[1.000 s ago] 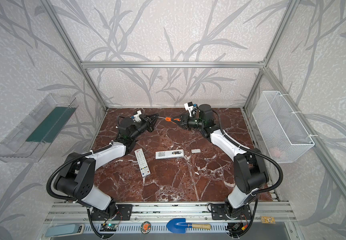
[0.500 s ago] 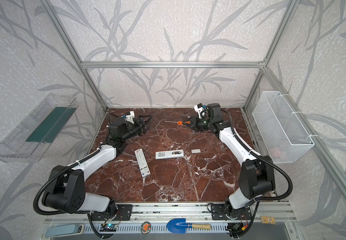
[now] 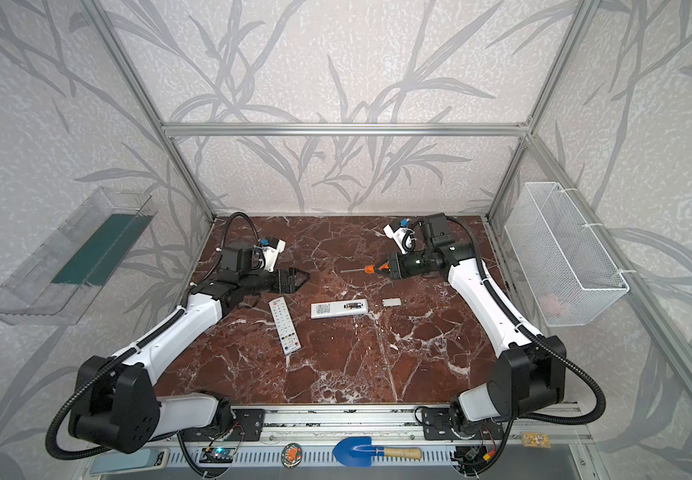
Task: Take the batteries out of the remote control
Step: 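Grip the remote's far end with the left gripper while the right gripper aims the screwdriver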
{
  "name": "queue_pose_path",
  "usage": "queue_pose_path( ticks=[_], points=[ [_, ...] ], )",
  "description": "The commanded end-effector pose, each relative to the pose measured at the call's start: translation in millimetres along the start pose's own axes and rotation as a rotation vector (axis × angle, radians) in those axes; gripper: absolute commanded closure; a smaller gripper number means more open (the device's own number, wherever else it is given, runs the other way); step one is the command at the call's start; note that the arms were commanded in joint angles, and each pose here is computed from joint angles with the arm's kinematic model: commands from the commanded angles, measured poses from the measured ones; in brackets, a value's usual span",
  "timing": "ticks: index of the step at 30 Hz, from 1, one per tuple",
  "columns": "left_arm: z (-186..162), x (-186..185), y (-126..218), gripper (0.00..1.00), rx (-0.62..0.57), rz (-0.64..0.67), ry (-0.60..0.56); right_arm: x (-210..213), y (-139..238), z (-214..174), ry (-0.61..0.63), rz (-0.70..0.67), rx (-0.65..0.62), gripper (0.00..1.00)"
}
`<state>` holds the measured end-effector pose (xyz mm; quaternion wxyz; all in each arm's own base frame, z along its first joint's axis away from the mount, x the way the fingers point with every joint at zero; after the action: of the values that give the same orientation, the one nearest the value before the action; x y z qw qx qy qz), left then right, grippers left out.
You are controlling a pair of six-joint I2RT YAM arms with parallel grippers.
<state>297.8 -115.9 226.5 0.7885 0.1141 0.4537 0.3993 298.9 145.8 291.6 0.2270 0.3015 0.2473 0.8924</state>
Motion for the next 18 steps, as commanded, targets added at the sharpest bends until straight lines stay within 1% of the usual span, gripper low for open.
queue_pose_path(
  ticks=[1,4,8,10,12,15,17,18],
  points=[
    [-8.7,-10.0,5.4,0.03,0.098,-0.079,-0.269,13.4,6.8,-9.1,0.124,-0.005,0.031,1.0],
    [-18.6,-9.8,4.6,0.07,0.17,-0.113,-0.389,18.4,7.7,-13.6,0.177,-0.007,0.045,1.0],
    [-32.0,-9.5,-3.1,0.07,0.249,-0.161,-0.543,23.0,9.3,-19.7,0.248,-0.019,0.056,1.0],
    [-36.9,-9.2,-9.7,0.07,0.279,-0.177,-0.601,27.8,10.0,-22.8,0.306,-0.017,0.057,1.0],
    [-40.9,-9.7,-17.9,0.07,0.302,-0.194,-0.648,32.7,10.4,-26.5,0.379,-0.006,0.052,1.0],
    [-46.4,-9.1,-32.5,0.07,0.336,-0.207,-0.699,34.0,12.5,-34.3,0.478,-0.03,0.051,1.0],
    [-50.7,-7.2,-42.6,0.09,0.358,-0.205,-0.728,27.3,11.9,-36.9,0.475,-0.091,0.079,1.0],
    [-52.9,-6.6,-47.1,0.1,0.368,-0.195,-0.75,26.1,12.0,-36.7,0.471,-0.099,0.093,1.0]
  ],
)
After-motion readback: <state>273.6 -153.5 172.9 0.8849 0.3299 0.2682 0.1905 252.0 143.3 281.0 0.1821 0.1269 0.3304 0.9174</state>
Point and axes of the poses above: each gripper's point midway between its finger pads, its own y axis back along the fingers, its own x axis along the line the jaws close on, z = x × y, the point moved 8 cm from there along y, back along the fingers, and after that the axes turned 13 degrees about y, right-handed, at the moved point
